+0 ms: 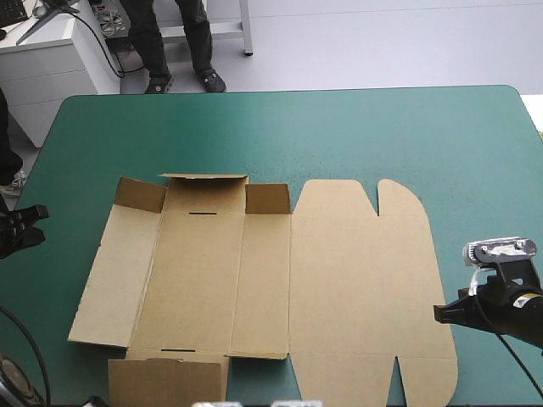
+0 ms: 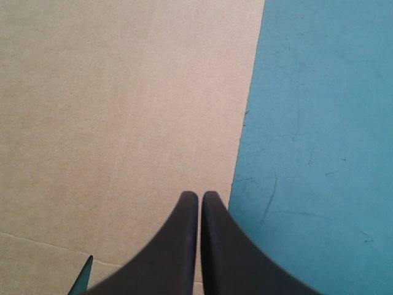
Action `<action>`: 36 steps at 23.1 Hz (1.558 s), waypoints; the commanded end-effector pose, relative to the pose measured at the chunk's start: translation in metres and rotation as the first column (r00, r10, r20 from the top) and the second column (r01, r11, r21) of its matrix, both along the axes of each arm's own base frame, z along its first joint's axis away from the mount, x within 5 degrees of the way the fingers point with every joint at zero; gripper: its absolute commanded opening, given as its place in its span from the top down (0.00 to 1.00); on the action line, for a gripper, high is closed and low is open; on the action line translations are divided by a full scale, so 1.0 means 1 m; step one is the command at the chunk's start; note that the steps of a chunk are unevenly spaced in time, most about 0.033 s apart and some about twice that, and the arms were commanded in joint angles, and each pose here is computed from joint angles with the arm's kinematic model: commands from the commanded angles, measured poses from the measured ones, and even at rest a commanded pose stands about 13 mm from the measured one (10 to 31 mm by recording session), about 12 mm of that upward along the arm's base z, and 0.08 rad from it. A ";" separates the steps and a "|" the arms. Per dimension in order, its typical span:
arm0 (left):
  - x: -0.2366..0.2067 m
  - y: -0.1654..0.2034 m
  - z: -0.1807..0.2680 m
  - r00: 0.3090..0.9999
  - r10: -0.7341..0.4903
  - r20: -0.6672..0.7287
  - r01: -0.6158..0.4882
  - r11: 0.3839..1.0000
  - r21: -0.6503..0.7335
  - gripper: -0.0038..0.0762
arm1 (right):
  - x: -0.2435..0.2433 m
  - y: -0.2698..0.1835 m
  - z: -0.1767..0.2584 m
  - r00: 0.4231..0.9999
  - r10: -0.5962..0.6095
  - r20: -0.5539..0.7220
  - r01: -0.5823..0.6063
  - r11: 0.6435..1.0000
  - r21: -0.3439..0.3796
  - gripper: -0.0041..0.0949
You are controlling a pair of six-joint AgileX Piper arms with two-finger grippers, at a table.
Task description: Fold the box
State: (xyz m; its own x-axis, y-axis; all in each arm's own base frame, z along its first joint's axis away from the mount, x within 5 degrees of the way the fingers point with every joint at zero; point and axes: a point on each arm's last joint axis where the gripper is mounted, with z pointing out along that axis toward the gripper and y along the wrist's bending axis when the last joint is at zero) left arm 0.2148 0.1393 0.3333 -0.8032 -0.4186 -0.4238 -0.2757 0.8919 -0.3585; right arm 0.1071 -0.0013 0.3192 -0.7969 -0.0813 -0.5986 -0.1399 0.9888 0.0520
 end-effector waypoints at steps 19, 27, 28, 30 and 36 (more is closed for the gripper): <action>-0.021 -0.028 -0.072 0.960 -0.279 -0.016 0.277 0.958 -0.068 0.27 | 0.002 0.007 0.009 0.996 0.076 0.057 -0.075 0.997 -0.016 0.96; -0.021 -0.040 -0.084 0.939 -0.342 -0.011 0.340 0.936 -0.096 0.27 | 0.002 0.007 0.008 0.996 0.077 0.052 -0.076 0.997 -0.015 0.98; -0.022 -0.043 -0.087 0.932 -0.363 -0.021 0.359 0.928 -0.098 0.27 | 0.002 0.007 0.008 0.996 0.077 0.052 -0.076 0.997 -0.015 0.98; -0.021 -0.049 -0.094 0.913 -0.404 -0.054 0.397 0.911 -0.109 0.27 | 0.002 0.007 0.008 0.996 0.077 0.052 -0.076 0.997 -0.015 0.98; -0.015 -0.067 -0.102 0.869 -0.488 -0.078 0.475 0.869 -0.137 0.27 | 0.002 0.007 0.009 0.996 0.077 0.053 -0.077 0.997 -0.011 0.98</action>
